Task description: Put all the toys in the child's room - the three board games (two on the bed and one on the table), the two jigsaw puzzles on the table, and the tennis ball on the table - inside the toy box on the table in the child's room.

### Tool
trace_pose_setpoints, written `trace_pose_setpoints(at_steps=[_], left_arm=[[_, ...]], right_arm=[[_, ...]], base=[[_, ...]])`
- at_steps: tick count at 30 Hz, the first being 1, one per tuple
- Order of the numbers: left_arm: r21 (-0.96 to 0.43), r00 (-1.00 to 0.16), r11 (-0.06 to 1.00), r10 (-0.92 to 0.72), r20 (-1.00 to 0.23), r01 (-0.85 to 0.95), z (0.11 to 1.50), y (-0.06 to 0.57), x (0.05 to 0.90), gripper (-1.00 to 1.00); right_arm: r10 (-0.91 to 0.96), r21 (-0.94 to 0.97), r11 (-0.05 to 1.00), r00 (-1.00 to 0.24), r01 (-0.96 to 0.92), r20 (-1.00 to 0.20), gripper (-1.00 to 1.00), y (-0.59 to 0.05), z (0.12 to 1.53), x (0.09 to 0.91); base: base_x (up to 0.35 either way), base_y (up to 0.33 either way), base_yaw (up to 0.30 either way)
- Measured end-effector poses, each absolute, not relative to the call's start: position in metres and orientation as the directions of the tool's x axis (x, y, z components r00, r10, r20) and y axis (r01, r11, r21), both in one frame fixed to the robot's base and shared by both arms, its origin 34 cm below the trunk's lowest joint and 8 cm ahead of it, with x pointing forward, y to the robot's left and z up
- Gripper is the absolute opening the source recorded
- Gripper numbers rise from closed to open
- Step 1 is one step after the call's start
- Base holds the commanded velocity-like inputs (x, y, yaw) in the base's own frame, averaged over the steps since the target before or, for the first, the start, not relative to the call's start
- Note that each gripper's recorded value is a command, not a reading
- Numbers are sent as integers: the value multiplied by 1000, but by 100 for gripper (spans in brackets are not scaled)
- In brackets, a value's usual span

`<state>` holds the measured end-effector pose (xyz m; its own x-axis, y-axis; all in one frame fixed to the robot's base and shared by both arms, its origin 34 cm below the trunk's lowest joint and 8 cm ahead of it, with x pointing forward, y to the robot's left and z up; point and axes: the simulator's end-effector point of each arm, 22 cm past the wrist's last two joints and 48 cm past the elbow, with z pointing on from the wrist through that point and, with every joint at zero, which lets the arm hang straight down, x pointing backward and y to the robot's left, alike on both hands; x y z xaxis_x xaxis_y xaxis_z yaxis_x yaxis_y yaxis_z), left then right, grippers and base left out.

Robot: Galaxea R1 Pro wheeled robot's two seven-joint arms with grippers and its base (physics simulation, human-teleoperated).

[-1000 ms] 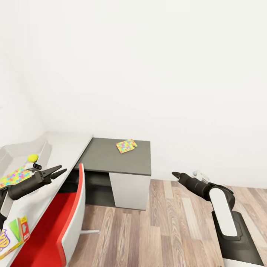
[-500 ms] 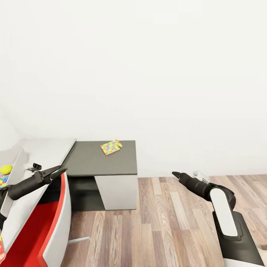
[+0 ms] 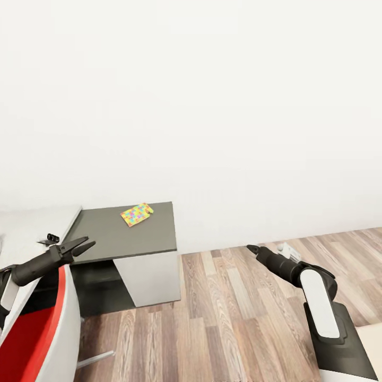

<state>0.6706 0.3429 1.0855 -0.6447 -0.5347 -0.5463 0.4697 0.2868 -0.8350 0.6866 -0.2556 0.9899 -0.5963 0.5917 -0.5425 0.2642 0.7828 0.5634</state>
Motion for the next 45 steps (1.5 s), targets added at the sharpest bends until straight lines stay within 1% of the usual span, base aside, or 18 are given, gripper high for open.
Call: trace_pose_setpoints(at_steps=[8, 30, 40, 45], left_arm=[[-835, -645, 290, -534, -546, 468, 1085, 343, 671, 100], [-840, -655, 306, -528, -541, 448, 1078, 341, 673, 100], [-841, -654, 343, -529, -540, 417, 1067, 344, 679, 100], [-837, -662, 403, -519, -541, 370, 1054, 346, 690, 100]], right_arm=[[591, 563, 784, -596, 264, -544, 100, -256, 990, 687], [585, 561, 787, -600, 257, -546, 100, -252, 991, 687], [585, 558, 788, -604, 262, -541, 100, -252, 986, 687], [584, 556, 788, -608, 266, -538, 100, -252, 982, 687]], base=[[0, 0, -108], [0, 0, 0], [0, 0, 133], [0, 0, 194]])
